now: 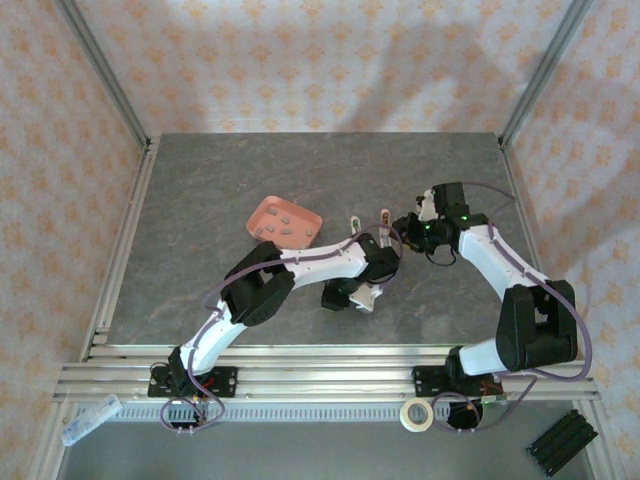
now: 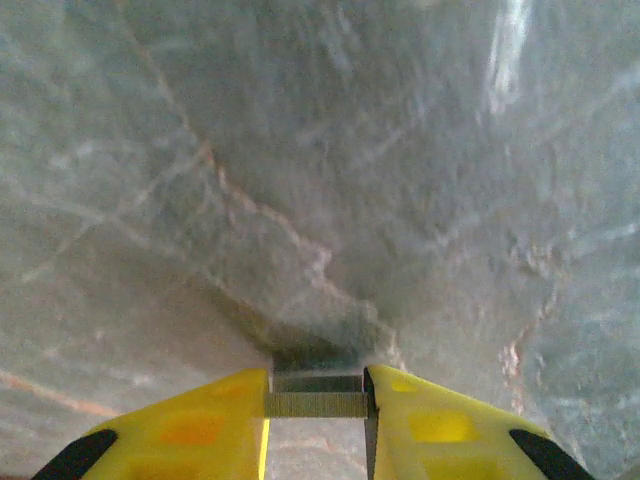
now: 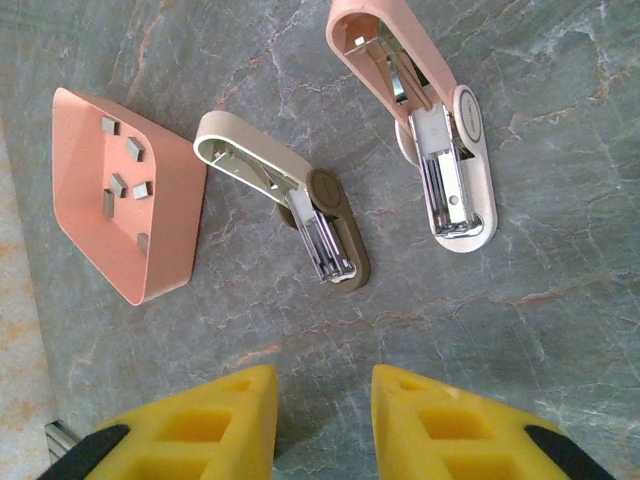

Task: Load the staples into the stapler

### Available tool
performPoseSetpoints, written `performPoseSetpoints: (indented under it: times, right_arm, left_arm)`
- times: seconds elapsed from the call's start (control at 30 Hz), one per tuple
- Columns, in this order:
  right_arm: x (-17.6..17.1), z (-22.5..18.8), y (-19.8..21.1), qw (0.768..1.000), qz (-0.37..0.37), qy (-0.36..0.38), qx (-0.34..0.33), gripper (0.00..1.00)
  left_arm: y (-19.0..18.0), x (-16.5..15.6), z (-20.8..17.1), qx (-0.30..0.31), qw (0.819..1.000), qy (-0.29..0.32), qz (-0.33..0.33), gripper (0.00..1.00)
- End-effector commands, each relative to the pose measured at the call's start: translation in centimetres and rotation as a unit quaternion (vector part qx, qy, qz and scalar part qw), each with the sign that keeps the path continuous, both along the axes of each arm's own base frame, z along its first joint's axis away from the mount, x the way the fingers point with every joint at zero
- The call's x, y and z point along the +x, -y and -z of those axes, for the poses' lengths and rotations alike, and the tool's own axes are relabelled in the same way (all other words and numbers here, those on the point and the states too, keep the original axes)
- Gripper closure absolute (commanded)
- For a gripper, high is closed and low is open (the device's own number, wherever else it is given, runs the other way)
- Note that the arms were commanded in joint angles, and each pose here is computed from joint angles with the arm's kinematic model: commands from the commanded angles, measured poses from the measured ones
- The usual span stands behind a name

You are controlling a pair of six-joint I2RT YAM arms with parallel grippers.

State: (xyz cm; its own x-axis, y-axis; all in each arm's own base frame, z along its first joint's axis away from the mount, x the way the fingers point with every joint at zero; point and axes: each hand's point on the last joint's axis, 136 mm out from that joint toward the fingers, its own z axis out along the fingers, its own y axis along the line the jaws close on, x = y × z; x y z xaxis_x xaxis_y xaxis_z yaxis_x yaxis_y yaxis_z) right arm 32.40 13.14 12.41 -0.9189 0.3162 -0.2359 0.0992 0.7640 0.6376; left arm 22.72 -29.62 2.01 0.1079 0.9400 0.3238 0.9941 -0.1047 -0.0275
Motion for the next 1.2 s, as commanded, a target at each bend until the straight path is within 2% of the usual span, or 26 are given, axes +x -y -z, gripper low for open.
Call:
performPoseSetpoints:
  times: [0.0,0.43,0.73,0.93,1.17]
  right_arm:
    - [-0.3,-0.3,0.5,1.000,0.000,0.012,-0.011,0.70]
    - [-0.5,-0.5,0.6,1.000,-0.003,0.013,-0.014,0.70]
    - [-0.9,-0.8,1.0,0.999,0.000,0.015,-0.028,0.69]
    - [-1.1,-0.9,1.1,0.999,0.002,0.011,-0.032,0.69]
    - [-1.8,-0.7,0.2,0.999,-0.018,0.003,-0.046,0.69]
  left_arm:
    - [1.8,0.4,0.2,-0.026,1.000,0.010,0.006,0.71]
    - [5.1,0.6,0.6,-0.097,0.995,0.026,0.002,0.58]
    - [6.8,1.9,-2.3,-0.188,0.978,0.086,-0.025,0.43]
    - [7.6,2.6,-5.2,-0.282,0.949,0.126,-0.067,0.38]
    - [6.7,3.9,-9.2,-0.398,0.889,0.169,-0.147,0.31]
